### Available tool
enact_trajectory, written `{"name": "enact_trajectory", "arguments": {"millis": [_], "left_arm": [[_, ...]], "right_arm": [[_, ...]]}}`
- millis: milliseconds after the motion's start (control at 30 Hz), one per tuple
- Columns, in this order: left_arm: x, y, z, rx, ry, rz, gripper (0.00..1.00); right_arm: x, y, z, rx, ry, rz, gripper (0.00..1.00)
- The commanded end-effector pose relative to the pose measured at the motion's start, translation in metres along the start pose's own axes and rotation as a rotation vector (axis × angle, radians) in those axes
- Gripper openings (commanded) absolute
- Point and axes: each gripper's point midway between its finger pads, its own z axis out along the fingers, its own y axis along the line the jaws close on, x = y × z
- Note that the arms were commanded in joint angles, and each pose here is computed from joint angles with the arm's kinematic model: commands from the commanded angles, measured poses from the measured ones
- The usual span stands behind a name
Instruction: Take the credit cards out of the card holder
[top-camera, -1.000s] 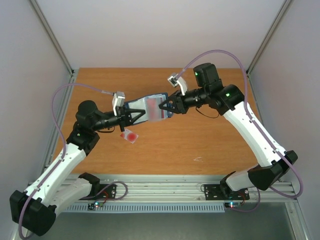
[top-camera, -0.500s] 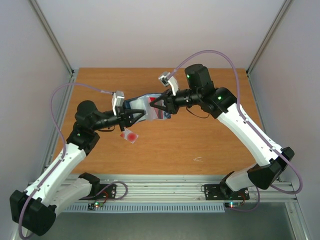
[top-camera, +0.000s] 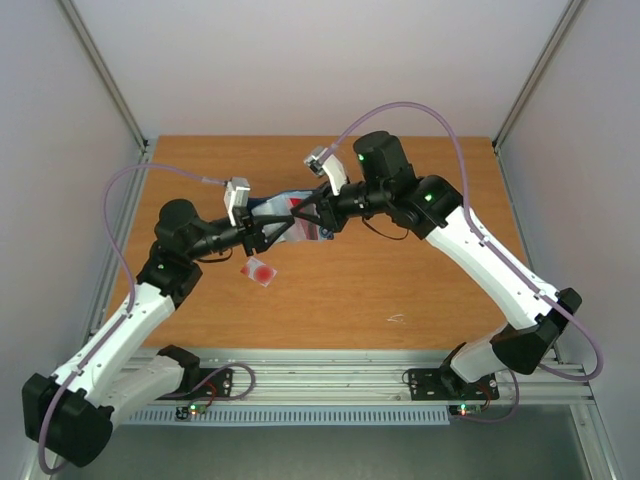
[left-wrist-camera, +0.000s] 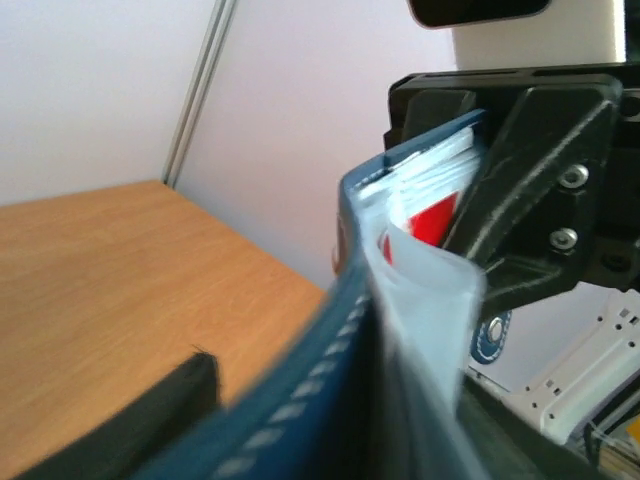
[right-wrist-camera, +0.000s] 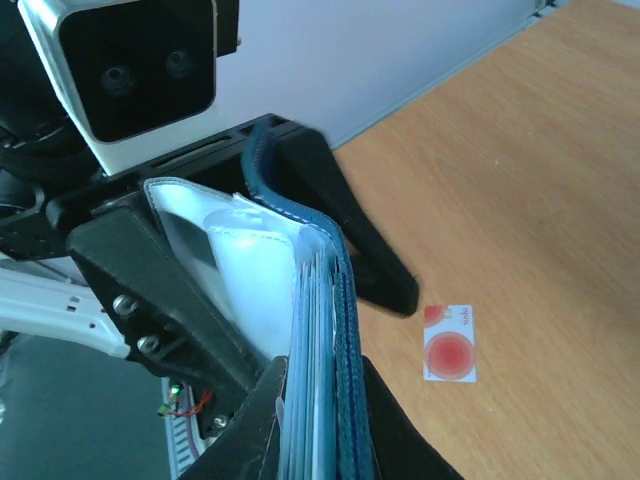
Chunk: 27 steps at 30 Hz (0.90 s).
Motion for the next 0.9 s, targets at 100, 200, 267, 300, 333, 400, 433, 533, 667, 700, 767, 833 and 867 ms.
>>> {"name": "enact_trajectory", "arguments": {"millis": [100, 200, 267, 300, 333, 400, 433, 533, 667, 700, 767, 833, 867], "left_arm": [[-0.010, -0.013, -0.002, 0.026, -0.012, 0.068, 0.01], [-0.013, -0.020, -0.005, 0.046, -0.017, 0.079, 0.00], [-0.017, -0.021, -0.007, 0.045, -0.033, 0.068, 0.00], [-0.019, -0.021, -0.007, 0.050, -0.038, 0.066, 0.00], [-0.020, -0.022, -0.007, 0.057, -0.039, 0.068, 0.00], [-0.021, -0.023, -0.006, 0.061, -0.037, 0.071, 0.00], [-0.022, -0.022, -0.006, 0.054, -0.036, 0.077, 0.00], [-0.023, -0.019, -0.004, 0.041, -0.036, 0.085, 0.00], [-0.023, -0.022, -0.004, 0.057, -0.033, 0.075, 0.00], [-0.022, -0.021, -0.005, 0.055, -0.029, 0.077, 0.00], [-0.019, -0.019, -0.005, 0.045, -0.025, 0.080, 0.00], [-0.019, -0.018, -0.006, 0.042, -0.028, 0.080, 0.00], [-0.020, -0.018, -0.006, 0.039, -0.031, 0.079, 0.00]], "right_arm": [[-0.026, 0.022, -0.027, -0.076, -0.090, -0.078, 0.11], [-0.025, 0.013, -0.043, -0.086, -0.104, -0.034, 0.35], [-0.019, 0.001, -0.050, -0.055, -0.099, -0.013, 0.42], [-0.014, -0.003, -0.051, -0.036, -0.087, -0.006, 0.45], [-0.010, -0.007, -0.051, -0.015, -0.072, -0.006, 0.51], [-0.004, -0.009, -0.050, -0.007, -0.046, 0.008, 0.66], [-0.002, -0.007, -0.049, -0.023, -0.039, 0.014, 0.73], [0.002, -0.004, -0.043, -0.055, -0.033, 0.017, 0.95], [0.010, -0.003, -0.037, -0.083, -0.010, 0.014, 0.80], [0.012, -0.003, -0.037, -0.088, -0.003, 0.012, 0.72], [0.015, -0.001, -0.039, -0.095, 0.006, 0.006, 0.52], [0.018, 0.001, -0.040, -0.105, 0.010, 0.005, 0.29], [0.018, 0.001, -0.040, -0.108, 0.012, 0.009, 0.13]]}}
